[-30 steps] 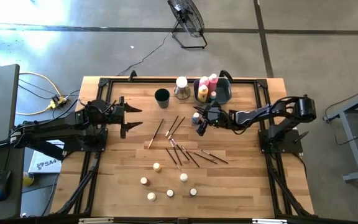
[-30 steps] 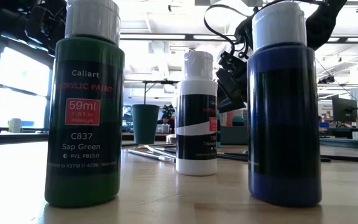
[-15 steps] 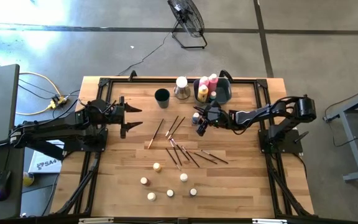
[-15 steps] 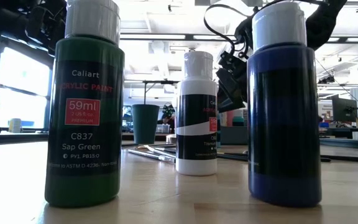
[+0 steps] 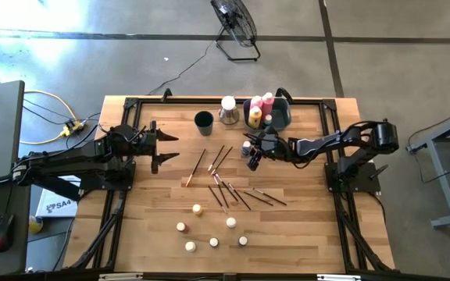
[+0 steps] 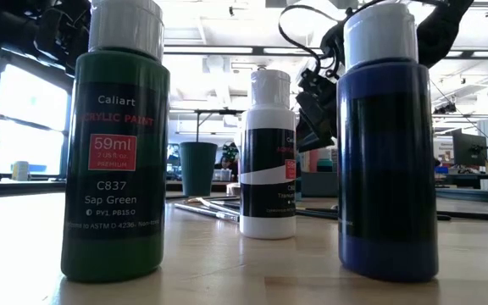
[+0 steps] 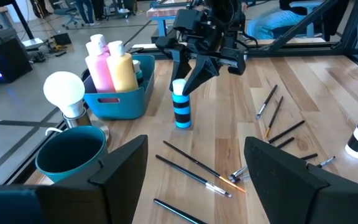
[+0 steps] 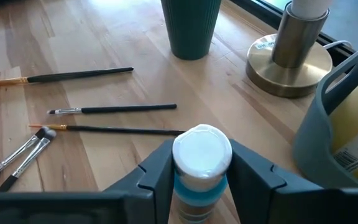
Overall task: Pick & Place Paint Supplies
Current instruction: Put the small light blue paint bottle into the blue bin
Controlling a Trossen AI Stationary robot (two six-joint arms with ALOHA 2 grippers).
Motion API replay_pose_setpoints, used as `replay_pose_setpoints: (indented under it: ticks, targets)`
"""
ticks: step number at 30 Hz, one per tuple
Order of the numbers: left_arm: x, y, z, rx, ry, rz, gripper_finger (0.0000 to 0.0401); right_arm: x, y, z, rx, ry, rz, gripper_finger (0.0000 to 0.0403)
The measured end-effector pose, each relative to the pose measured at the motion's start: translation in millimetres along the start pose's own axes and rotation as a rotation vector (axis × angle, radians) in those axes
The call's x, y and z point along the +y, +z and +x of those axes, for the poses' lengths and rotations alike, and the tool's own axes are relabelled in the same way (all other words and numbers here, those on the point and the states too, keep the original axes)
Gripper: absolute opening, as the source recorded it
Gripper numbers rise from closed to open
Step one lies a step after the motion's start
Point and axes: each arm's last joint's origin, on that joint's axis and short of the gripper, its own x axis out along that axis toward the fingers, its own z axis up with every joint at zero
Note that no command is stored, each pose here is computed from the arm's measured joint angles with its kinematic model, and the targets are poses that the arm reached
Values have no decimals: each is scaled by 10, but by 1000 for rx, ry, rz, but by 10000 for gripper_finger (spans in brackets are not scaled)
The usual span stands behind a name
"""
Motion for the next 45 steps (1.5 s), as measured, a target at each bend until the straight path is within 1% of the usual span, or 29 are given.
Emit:
replay_pose_setpoints:
  ticks: [6,10,17,20,23,27,30,34,45]
  targets:
    - [-1,-7,0,7,-1,-1,264,-19,134,-162,-38,4,12,121]
    - [-2,-20,0,20,-2,-3,264,-55,237,-347,-52,-1,16,119]
    - [-4,-34,0,34,-3,-7,264,-161,364,-720,-67,-60,28,121]
    - [-4,-33,0,34,-3,-10,264,-212,400,-874,-80,-96,31,119]
    - [-4,-34,0,34,-4,-10,264,-272,424,-1023,-99,-159,49,116]
    - [-4,-34,0,34,-3,-10,264,-343,426,-1168,-113,-246,57,122]
    - [-4,-34,0,34,-3,-10,264,-377,446,-1228,-141,-284,85,120]
    - [-3,-34,0,34,0,-9,264,-444,463,-1233,-150,-320,108,117]
    - [-3,-32,1,32,0,-7,264,-770,494,-1088,-140,-479,205,117]
